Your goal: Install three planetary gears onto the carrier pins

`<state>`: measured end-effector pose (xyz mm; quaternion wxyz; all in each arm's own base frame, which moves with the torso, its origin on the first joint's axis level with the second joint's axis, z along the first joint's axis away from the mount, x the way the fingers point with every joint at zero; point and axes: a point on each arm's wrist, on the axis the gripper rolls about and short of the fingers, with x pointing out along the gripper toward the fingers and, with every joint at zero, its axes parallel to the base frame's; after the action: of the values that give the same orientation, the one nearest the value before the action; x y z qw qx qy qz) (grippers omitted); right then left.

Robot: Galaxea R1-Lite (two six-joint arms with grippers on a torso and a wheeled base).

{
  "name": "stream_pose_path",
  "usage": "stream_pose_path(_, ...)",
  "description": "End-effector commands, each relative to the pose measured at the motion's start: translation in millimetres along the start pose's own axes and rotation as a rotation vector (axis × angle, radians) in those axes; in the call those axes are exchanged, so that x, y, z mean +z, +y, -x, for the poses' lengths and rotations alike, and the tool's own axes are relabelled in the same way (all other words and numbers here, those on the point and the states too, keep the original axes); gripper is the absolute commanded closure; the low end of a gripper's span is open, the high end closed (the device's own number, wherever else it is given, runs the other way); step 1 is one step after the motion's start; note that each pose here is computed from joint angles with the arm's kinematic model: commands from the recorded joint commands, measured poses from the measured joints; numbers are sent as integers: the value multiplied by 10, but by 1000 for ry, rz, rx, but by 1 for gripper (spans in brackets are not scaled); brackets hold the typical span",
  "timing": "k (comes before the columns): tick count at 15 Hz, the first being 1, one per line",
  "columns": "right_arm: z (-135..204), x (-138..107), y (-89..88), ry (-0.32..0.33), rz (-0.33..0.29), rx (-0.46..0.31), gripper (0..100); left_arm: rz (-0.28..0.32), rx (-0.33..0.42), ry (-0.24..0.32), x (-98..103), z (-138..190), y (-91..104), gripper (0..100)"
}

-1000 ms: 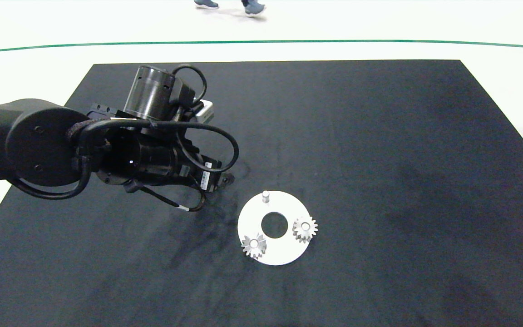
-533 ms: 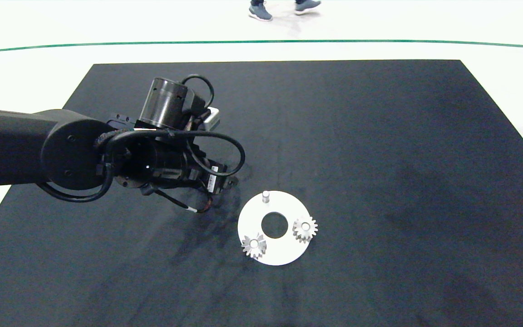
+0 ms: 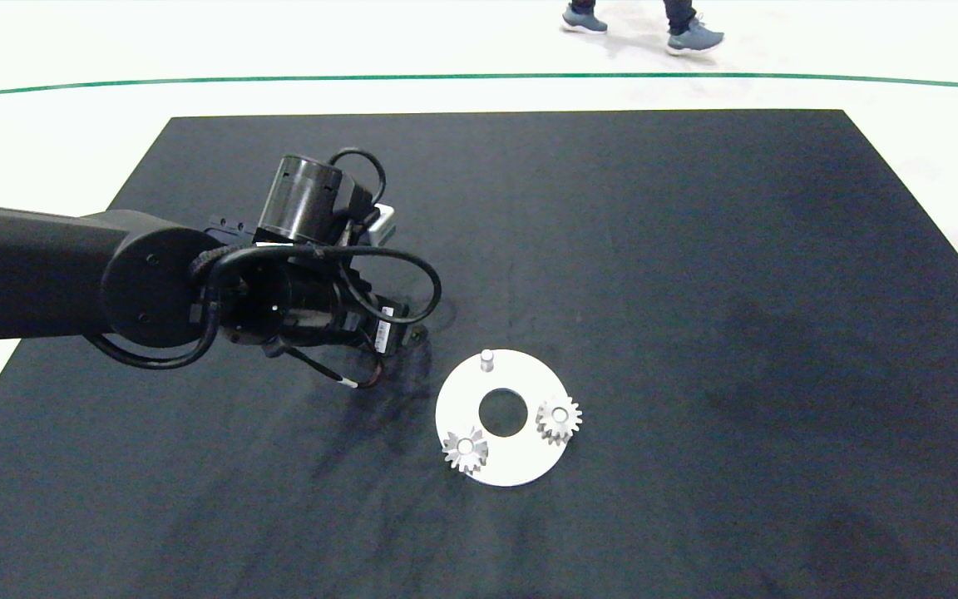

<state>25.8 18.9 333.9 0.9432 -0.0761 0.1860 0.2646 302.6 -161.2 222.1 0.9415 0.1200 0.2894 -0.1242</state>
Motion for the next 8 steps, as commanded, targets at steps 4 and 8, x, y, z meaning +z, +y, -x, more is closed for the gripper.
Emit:
stream_pose_path(4, -8, -5, 2, 7, 2, -1, 0, -1, 6, 15, -48, -35, 10, 5)
stream_pose_path(8, -8, -5, 2, 7, 3, 0, 0, -1, 7, 18, -62, -42, 14, 13)
